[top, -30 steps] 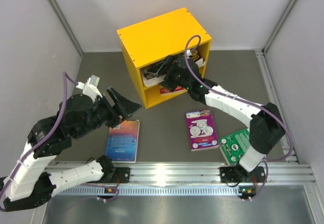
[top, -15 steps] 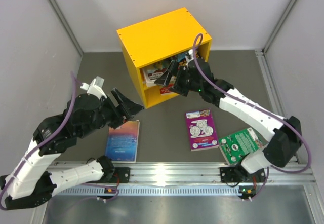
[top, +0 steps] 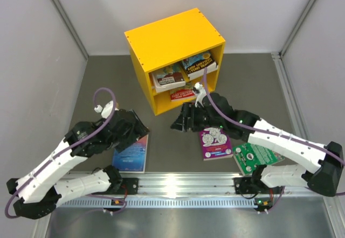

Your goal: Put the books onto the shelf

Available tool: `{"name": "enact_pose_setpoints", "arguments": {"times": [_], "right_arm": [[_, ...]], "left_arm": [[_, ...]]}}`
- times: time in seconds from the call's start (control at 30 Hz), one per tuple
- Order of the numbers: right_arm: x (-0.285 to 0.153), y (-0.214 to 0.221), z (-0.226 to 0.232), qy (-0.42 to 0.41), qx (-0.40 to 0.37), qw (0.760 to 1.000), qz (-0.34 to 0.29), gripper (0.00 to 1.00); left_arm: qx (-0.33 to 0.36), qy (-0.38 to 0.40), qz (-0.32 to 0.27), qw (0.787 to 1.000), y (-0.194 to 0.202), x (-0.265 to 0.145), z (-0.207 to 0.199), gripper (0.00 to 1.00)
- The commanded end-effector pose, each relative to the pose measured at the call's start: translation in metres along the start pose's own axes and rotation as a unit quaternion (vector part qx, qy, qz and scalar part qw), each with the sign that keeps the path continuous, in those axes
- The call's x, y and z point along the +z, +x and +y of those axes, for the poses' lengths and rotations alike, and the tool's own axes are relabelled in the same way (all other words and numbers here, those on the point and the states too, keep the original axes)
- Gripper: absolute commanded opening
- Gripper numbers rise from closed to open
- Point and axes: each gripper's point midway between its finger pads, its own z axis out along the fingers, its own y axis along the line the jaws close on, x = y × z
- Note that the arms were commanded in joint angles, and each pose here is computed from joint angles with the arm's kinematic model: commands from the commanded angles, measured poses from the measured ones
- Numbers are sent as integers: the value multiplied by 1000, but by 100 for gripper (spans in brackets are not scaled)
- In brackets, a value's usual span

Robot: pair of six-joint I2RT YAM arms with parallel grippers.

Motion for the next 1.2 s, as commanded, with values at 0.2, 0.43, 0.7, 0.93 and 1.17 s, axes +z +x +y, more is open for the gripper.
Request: {"name": "enact_pose_setpoints", "arguments": {"times": [0.2,0.43,0.7,0.93,1.17], "right_arm": [[-35,-113,-61,136,38,977,-157,22],[-21,-156,-81,130,135,957,-222,4],[10,-176,-85,110,189,948,-231,0],[32,-189,-94,117,214,940,-240,0],[47,-196,-95,112,223,938,-242,0]], "left_arm": [[-14,-7,19,1000,9,-3,17,86],[-23,0,34,999,14,-9,16,84],[-40,-1,31,999,11,-23,33,82],[-47,-3,32,998,12,-29,44,82],[-42,-8,29,999,11,-29,47,82]]}}
